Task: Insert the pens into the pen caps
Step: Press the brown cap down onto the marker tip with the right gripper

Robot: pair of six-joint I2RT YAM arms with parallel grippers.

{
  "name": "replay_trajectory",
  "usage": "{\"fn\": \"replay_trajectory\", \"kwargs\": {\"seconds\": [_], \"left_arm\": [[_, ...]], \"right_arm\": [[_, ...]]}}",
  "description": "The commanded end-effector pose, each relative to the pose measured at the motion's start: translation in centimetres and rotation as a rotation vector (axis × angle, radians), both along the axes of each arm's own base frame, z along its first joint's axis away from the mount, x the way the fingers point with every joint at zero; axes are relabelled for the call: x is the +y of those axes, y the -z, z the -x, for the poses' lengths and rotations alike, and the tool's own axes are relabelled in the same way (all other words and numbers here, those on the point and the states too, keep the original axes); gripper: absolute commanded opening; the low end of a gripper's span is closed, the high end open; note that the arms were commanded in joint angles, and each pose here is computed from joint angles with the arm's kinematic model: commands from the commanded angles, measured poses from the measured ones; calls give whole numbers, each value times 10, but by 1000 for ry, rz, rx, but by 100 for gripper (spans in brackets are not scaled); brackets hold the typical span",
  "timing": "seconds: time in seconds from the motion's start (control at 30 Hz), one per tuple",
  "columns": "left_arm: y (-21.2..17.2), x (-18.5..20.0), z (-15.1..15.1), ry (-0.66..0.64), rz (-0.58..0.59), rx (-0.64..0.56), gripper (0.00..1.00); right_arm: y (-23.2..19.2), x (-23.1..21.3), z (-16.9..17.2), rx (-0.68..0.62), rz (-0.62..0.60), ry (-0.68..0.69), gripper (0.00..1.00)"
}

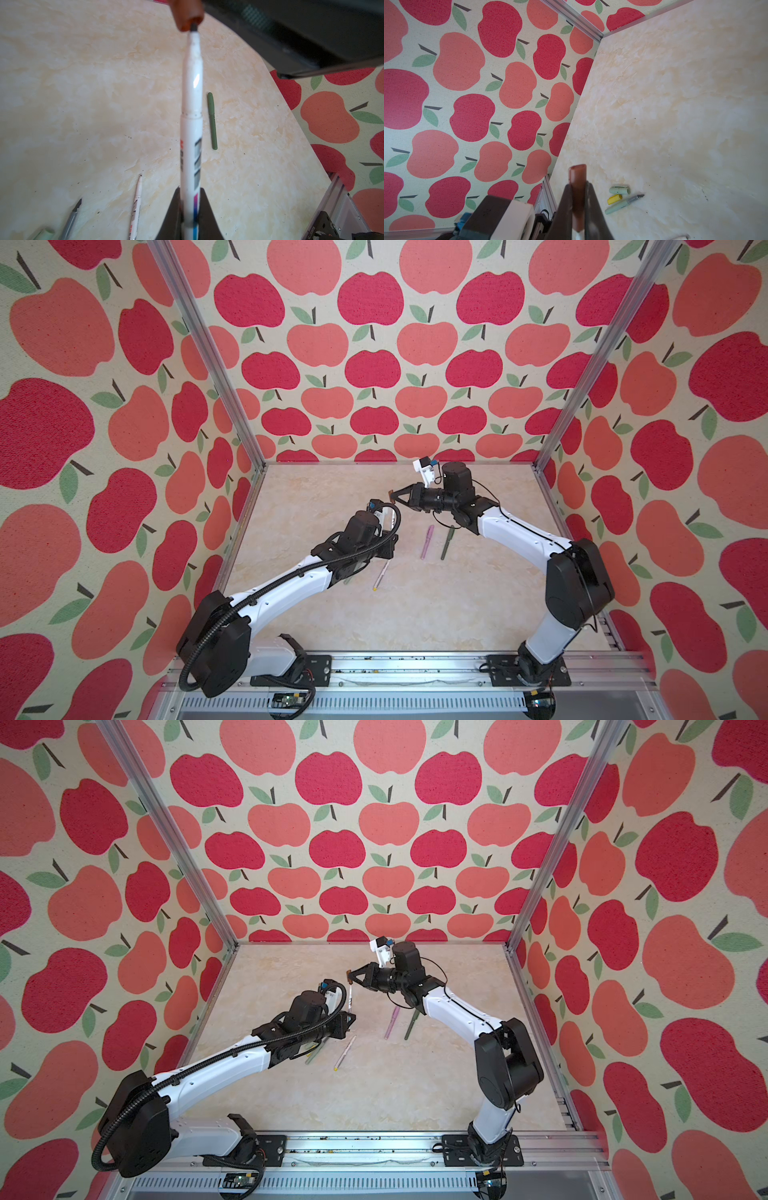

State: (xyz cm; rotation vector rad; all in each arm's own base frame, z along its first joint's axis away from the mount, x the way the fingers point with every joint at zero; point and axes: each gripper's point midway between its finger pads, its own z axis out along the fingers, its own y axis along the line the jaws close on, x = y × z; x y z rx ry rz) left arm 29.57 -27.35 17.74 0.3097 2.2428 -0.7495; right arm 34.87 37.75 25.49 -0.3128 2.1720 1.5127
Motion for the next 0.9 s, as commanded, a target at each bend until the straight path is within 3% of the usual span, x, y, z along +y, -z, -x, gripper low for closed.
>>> {"fn": "replay_trajectory", "kwargs": {"seconds": [0.0, 0.87], "left_arm": [[-6, 2, -2, -12, 17, -15, 0], [-6, 9, -8, -47, 15, -25, 0]], "right_arm": [[4, -1, 2, -6, 8, -7, 0], [-4, 4, 21, -13, -6, -39, 0]]}}
